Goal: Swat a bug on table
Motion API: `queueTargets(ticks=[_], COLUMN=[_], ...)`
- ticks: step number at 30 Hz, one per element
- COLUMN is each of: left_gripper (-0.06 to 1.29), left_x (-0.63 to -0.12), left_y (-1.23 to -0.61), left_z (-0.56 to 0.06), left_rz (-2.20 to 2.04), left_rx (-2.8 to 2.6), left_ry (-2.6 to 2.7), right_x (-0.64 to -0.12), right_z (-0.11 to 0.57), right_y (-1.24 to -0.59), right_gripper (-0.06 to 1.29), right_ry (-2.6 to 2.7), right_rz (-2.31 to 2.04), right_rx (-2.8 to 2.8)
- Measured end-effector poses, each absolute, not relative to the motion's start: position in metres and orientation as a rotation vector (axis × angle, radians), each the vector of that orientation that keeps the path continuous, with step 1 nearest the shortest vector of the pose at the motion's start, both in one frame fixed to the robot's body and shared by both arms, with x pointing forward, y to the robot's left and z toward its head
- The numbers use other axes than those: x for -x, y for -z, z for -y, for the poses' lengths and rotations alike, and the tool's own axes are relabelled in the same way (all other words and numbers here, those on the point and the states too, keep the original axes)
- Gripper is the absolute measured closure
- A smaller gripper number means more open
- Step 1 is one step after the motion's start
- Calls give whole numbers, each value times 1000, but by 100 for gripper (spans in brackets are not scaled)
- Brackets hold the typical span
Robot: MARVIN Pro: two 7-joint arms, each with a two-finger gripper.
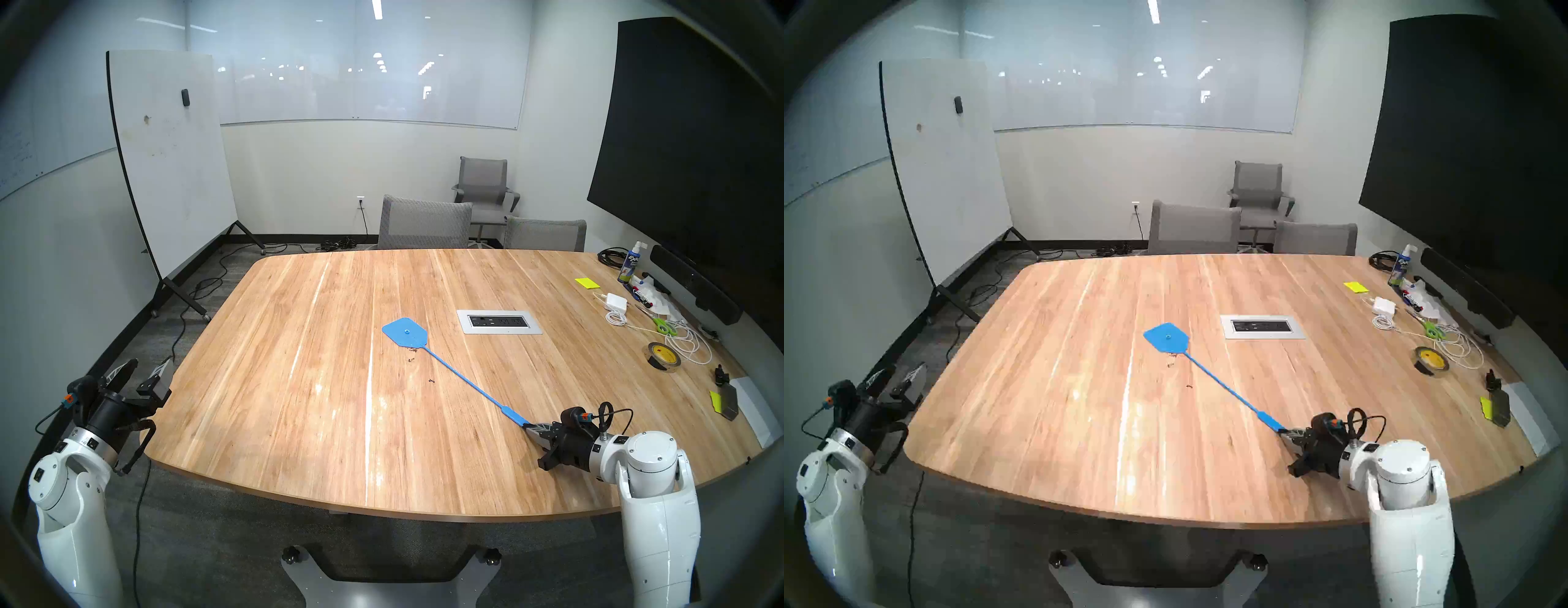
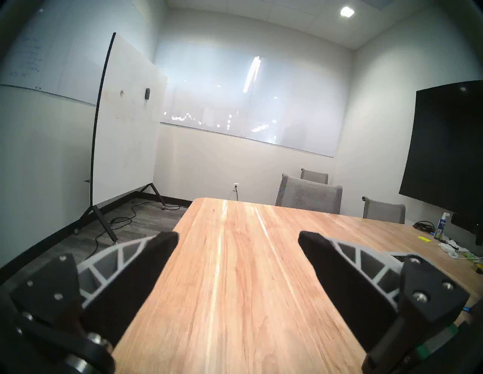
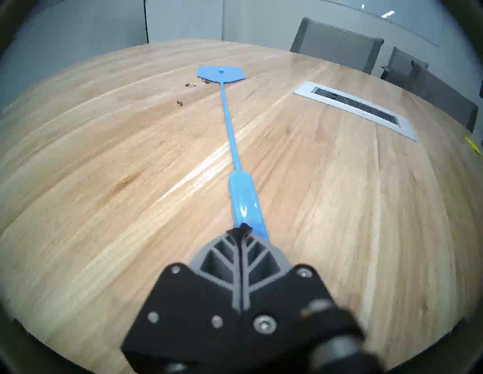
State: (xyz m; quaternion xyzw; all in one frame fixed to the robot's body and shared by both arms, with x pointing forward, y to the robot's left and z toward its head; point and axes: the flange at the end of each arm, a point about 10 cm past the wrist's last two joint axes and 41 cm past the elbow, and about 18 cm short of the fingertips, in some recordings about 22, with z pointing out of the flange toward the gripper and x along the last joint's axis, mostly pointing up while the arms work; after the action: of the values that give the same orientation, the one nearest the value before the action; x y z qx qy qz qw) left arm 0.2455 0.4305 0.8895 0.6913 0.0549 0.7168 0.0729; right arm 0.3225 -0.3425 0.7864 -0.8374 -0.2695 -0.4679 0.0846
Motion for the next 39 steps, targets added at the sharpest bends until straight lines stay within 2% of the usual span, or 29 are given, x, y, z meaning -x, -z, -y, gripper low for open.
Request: queueTargets(ticks=[1, 3, 39], left_gripper=[-2, -2, -2], left_x=[-245, -246, -246], left_y=[-889, -889, -890], left_z=[-430, -430, -430], left_rz=[-165, -165, -164], left_rx=[-2076, -2076, -2076], left_ry=[-2153, -2153, -2154], right_x=[-322, -320, -245], right_z=[343, 343, 367], right_y=[-786, -786, -795], right_gripper=[116, 125, 125], right_ry=[1395, 1390, 1324], right_rz=[804, 808, 756], right_rx=[2499, 2501, 2600])
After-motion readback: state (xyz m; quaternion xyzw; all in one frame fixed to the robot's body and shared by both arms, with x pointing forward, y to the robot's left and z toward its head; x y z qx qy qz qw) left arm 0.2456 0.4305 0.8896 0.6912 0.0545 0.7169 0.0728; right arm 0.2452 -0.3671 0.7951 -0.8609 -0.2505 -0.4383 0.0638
